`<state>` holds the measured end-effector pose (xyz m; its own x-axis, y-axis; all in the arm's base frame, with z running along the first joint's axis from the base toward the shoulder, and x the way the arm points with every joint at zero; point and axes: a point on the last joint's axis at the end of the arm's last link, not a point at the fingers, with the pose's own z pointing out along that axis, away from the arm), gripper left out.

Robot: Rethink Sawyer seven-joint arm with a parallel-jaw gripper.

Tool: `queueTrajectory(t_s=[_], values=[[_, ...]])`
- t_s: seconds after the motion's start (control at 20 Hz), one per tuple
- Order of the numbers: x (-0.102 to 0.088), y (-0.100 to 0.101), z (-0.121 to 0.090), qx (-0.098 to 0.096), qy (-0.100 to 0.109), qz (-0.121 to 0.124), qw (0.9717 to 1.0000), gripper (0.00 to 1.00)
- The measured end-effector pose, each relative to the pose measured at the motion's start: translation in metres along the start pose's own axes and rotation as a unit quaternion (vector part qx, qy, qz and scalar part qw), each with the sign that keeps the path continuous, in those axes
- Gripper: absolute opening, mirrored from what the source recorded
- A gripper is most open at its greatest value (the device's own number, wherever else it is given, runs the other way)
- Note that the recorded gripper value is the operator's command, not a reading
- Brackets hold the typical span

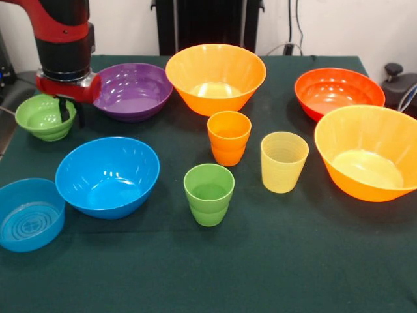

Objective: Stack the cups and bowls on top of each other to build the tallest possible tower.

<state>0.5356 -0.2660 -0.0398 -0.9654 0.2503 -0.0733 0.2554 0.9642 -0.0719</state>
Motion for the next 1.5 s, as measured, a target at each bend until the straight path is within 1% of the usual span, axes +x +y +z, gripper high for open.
queueTrajectory(t_s=[0.4, 0.6, 0.85, 0.95, 1.0, 1.2, 1.25, 1.4, 1.5], values=[[-0.003, -0.011, -0.005, 0.015, -0.003, 0.000, 0.9999, 0.00], [-0.003, -0.011, -0.006, 0.018, -0.003, -0.002, 0.9998, 0.00], [-0.007, -0.014, -0.013, 0.023, -0.008, -0.002, 0.9997, 0.00], [-0.011, -0.018, -0.023, 0.029, -0.009, -0.003, 0.9995, 0.00], [-0.011, -0.018, -0.025, 0.030, -0.009, -0.003, 0.9995, 0.00], [-0.019, -0.017, -0.042, 0.040, -0.010, -0.009, 0.9991, 0.00], [-0.023, -0.013, -0.051, 0.046, -0.011, -0.015, 0.9988, 0.00], [-0.028, -0.005, -0.062, 0.053, -0.011, -0.025, 0.9982, 0.00], [-0.031, 0.005, -0.072, 0.062, -0.007, -0.036, 0.9974, 0.00]])
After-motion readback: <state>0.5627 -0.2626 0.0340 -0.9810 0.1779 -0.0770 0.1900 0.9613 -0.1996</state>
